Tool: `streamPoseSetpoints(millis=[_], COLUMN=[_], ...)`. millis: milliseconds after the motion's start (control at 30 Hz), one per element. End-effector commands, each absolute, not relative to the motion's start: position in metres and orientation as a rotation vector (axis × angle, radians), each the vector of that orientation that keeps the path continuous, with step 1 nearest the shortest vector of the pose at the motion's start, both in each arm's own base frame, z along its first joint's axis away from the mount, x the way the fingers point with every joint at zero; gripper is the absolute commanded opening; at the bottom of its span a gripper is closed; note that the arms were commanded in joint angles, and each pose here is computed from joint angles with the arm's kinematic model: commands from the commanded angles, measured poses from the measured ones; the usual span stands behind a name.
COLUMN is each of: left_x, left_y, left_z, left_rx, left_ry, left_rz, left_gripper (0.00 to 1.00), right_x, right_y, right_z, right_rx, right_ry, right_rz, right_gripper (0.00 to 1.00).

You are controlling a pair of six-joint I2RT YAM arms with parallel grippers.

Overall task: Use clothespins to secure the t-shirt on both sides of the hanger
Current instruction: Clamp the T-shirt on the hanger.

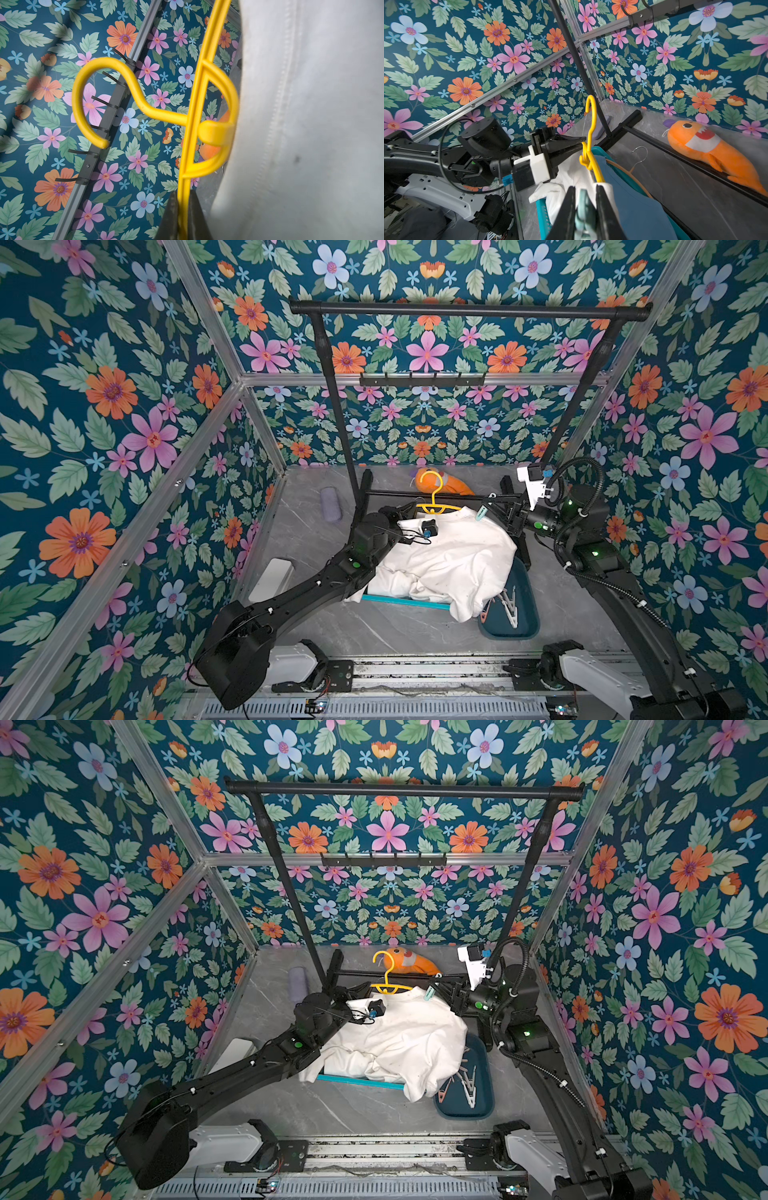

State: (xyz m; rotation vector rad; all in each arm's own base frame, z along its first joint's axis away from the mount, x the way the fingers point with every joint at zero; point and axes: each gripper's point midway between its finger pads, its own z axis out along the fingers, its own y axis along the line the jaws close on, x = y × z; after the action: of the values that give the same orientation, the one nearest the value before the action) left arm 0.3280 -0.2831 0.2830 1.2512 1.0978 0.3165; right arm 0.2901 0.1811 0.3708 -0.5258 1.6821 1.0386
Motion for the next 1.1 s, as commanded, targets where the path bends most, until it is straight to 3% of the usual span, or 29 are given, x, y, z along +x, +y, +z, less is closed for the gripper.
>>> streamPoseSetpoints(millis=[0, 467, 1067], left_x=[0.324, 0.32, 0.313], left_y=[-0.286, -0.289, -0.292], left_z=[0.299, 0.291, 0.297], left_rx=[1.211, 1.25, 1.241], left_ry=[1.053, 1.039, 1.016], left_rz=[0.287, 0.274, 0.224], left_gripper=[0.0, 0.0, 0.0], right_x=[0.295, 0.282, 0.281], right_y=[0.181, 0.178, 0.184], right_z=[0.365, 0.392, 0.367], right_rx=[-0.561, -0.628, -0.752], right_ry=[1.68, 1.553, 1.586], right_rz=[1.004, 1.033, 1.105], right_gripper=[0.0, 0.0, 0.0])
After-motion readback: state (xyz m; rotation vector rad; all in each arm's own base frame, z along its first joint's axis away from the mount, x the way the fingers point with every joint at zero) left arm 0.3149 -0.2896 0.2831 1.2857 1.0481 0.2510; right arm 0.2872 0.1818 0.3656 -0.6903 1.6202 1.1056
